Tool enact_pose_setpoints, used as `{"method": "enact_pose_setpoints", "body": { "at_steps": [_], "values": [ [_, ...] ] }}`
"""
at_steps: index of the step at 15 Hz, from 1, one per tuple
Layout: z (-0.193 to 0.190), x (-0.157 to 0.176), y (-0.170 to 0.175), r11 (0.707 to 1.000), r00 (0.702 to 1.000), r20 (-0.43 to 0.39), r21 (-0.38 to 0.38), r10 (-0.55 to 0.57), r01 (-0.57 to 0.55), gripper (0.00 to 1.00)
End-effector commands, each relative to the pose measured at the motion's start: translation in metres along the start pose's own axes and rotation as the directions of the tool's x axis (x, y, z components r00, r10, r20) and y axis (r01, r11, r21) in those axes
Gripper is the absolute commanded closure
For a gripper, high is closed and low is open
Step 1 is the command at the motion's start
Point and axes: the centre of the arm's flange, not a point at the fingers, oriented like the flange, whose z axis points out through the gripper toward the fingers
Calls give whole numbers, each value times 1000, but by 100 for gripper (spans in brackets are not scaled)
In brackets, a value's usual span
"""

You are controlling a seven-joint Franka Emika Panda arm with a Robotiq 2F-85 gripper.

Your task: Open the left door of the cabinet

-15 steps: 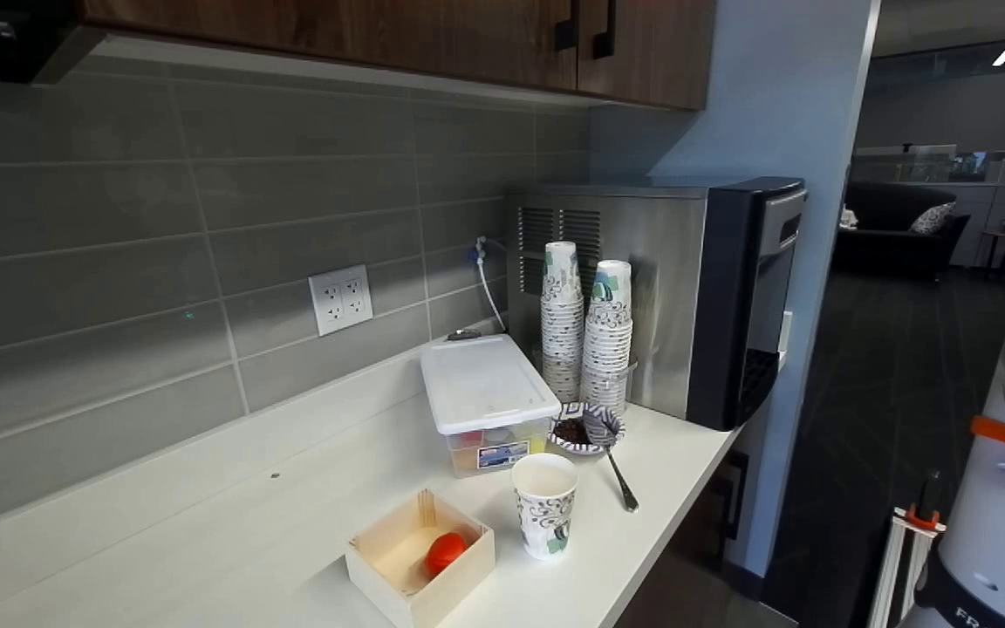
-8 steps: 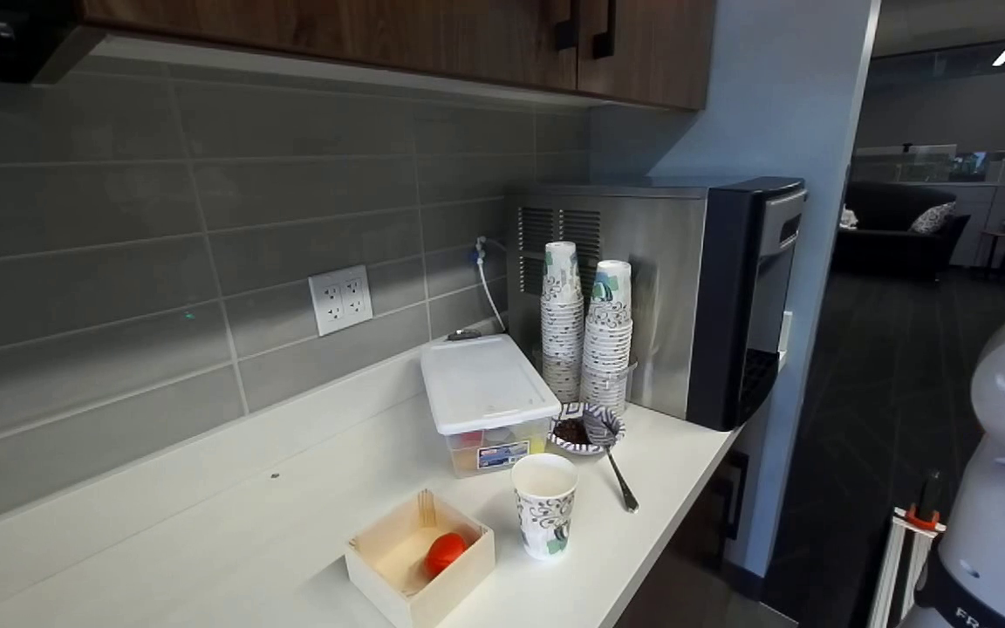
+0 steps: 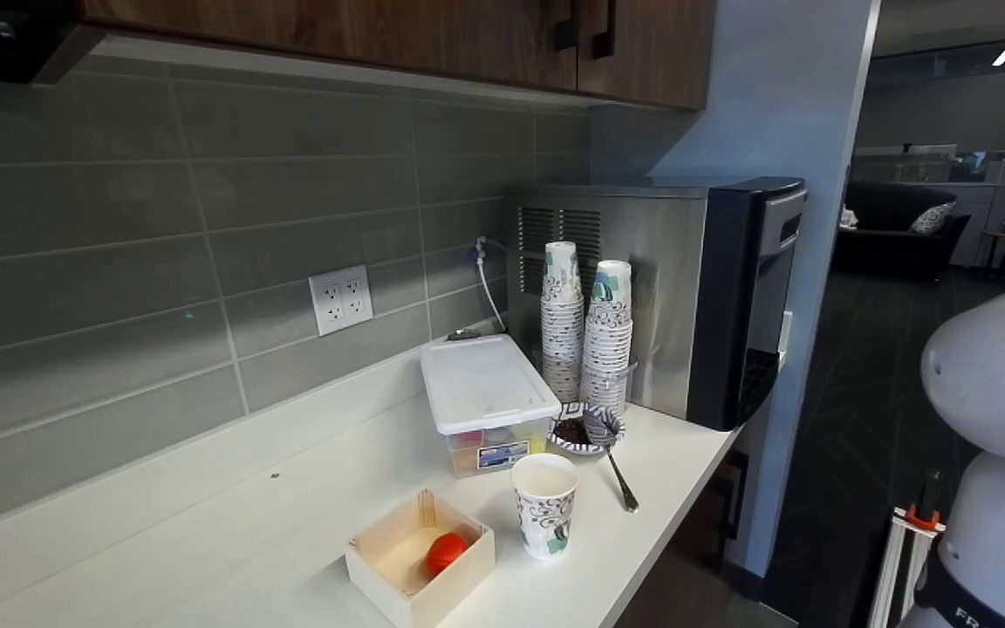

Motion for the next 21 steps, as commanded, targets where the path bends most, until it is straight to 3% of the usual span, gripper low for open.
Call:
{"method": "enact_pose_setpoints", "body": {
  "at_steps": [1, 11, 21],
  "values": [
    [3, -2, -1, 997, 999, -35, -65, 32, -34, 0],
    [-20, -12, 36, 969, 982, 22, -167, 187, -181, 0],
    [-83, -16, 69, 940, 942, 190, -255, 278, -226, 0]
  ]
}}
